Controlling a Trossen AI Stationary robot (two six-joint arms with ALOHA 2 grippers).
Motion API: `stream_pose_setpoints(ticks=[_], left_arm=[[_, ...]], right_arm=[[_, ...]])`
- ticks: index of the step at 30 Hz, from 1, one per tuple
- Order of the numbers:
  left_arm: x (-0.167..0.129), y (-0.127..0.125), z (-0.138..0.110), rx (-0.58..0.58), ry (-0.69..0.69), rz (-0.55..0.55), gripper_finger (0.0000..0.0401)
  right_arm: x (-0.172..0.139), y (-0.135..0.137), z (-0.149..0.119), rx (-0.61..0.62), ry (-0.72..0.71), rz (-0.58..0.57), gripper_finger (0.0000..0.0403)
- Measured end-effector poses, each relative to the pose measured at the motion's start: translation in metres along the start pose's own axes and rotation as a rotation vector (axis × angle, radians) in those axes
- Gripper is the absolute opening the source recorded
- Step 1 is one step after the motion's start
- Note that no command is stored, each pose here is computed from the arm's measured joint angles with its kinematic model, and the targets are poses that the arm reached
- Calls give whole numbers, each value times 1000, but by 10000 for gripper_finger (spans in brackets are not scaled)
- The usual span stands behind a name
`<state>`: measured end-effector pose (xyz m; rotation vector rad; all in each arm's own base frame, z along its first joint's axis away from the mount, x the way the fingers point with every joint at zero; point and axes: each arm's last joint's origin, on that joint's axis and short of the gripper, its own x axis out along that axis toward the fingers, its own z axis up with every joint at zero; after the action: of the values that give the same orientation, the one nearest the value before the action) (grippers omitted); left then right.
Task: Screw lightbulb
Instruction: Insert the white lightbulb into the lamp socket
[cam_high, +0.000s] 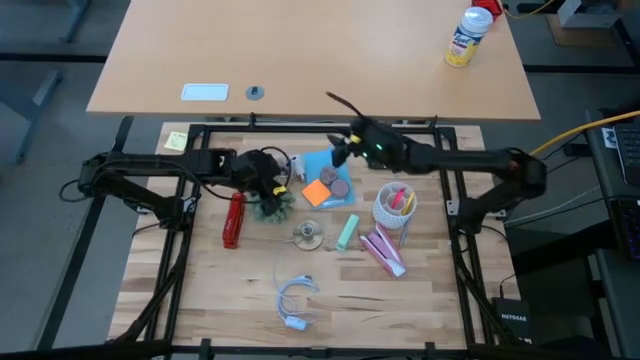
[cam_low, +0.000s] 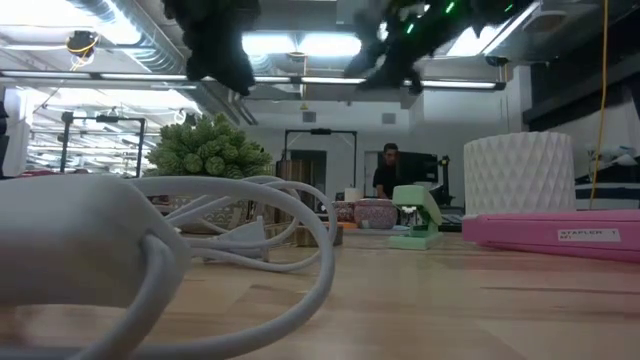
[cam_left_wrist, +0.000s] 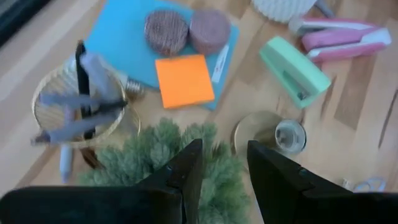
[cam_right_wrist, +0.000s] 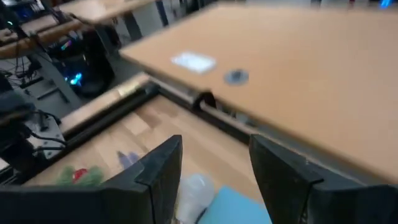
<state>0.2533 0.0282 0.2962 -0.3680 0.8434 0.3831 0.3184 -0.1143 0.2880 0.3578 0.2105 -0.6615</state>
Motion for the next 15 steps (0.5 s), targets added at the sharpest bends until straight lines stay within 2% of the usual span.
stream_pose_setpoints(ticks=[3,7,15], left_arm=[[-1,-4,-2,-5,0,15,117],[-2,-9,-4,13,-18,28,117],[-3,-16,-8,-5,-17,26,117]], right_arm=[[30,-16,-10,91,87,7,193],[64,-25,-26,137,170,16,193],[112,-13,-55,169,320,90,193]])
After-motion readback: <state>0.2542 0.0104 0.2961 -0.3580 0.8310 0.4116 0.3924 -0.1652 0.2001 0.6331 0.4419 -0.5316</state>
